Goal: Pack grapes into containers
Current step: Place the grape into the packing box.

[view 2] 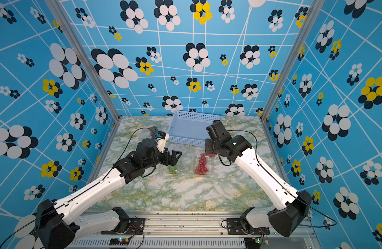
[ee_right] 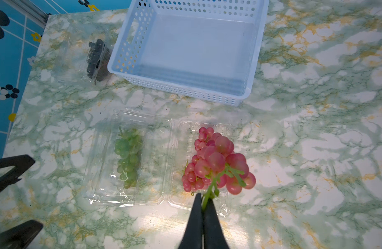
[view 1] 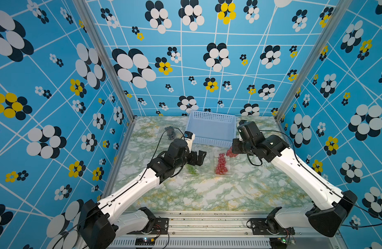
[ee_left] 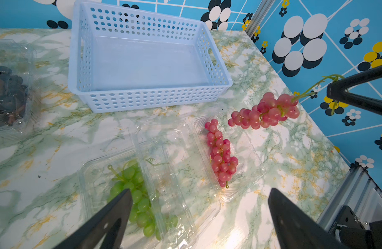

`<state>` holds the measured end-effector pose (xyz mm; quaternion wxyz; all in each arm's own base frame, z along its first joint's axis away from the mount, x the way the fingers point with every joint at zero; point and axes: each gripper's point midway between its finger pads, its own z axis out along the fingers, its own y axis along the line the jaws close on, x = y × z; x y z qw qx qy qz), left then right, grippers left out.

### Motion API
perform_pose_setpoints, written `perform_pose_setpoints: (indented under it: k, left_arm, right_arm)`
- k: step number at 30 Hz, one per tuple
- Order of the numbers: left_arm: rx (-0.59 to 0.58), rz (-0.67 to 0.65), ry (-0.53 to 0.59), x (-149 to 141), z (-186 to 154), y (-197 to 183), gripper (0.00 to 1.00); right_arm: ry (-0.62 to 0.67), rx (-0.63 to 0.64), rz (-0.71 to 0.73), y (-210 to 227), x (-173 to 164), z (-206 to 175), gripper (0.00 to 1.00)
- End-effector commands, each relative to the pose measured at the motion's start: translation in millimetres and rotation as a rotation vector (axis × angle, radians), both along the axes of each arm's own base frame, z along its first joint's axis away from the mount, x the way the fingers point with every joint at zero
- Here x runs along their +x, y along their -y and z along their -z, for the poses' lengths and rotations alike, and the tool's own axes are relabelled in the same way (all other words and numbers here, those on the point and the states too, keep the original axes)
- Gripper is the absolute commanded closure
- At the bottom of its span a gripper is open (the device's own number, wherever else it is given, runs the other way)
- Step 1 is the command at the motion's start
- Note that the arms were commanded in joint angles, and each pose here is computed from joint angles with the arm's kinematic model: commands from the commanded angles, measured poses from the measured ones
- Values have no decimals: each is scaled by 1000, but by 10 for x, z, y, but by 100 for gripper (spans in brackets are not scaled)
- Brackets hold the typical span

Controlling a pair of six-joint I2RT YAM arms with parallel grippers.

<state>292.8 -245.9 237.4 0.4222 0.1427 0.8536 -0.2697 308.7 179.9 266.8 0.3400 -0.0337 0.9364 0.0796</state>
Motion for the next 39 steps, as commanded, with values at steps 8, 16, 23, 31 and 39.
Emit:
perform_pose_setpoints:
  k: [8, 16, 23, 31, 39]
  left_arm:
    - [12, -3, 43, -44, -67, -63, 1]
    - [18, -3, 37, -53, 8, -73, 0]
    - [40, -13, 38, -57, 57, -120, 0]
    - [49, -17, 36, -59, 88, -154, 0]
    - [37, -24, 44, -82, 35, -177, 0]
  right_arm:
    - [-43, -79, -10, 82, -263, 169, 100]
    - [-158, -123, -38, -8, -276, 687, 100]
    - [-191, -93, -64, -203, -176, 815, 100]
    - [-170, -59, -75, -262, -159, 653, 100]
    - [-131, -56, -105, -153, -288, 401, 100]
